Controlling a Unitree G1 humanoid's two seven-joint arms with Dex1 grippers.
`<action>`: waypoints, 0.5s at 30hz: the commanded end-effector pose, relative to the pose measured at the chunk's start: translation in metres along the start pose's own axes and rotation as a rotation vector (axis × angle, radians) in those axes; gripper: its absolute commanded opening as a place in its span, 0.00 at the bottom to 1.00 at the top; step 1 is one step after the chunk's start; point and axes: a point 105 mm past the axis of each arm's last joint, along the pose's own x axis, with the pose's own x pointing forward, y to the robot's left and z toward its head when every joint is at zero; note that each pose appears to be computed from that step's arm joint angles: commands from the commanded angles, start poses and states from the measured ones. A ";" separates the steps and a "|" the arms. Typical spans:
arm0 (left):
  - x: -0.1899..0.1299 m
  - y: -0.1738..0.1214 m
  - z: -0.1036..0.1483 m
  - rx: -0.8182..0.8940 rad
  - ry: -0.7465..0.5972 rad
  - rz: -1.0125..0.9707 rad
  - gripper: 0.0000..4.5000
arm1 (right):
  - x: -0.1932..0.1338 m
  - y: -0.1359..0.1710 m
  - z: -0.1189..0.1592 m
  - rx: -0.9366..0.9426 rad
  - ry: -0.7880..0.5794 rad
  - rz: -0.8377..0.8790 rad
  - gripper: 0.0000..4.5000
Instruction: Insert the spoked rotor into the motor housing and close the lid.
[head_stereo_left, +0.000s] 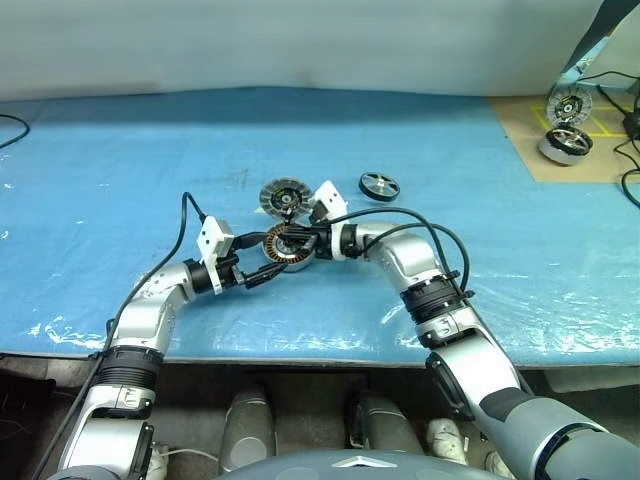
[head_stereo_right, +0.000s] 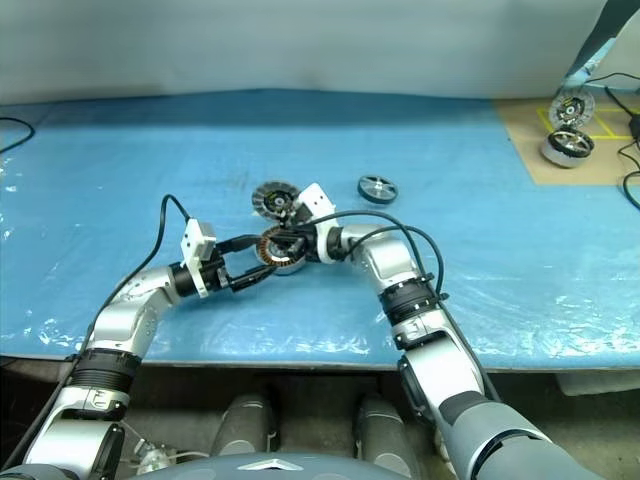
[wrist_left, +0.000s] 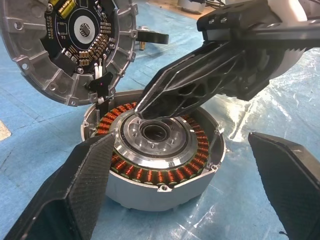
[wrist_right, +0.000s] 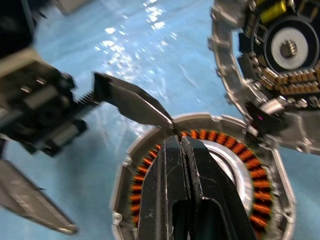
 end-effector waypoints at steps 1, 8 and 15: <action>-0.001 0.000 0.007 0.026 -0.014 -0.005 1.00 | 0.003 0.001 0.012 -0.020 -0.037 0.000 0.01; -0.001 -0.001 0.006 0.026 -0.014 -0.004 1.00 | 0.006 0.003 -0.016 -0.108 0.080 -0.007 0.01; 0.000 -0.001 0.008 0.034 -0.017 -0.010 1.00 | -0.004 -0.007 -0.009 -0.201 0.071 -0.051 0.01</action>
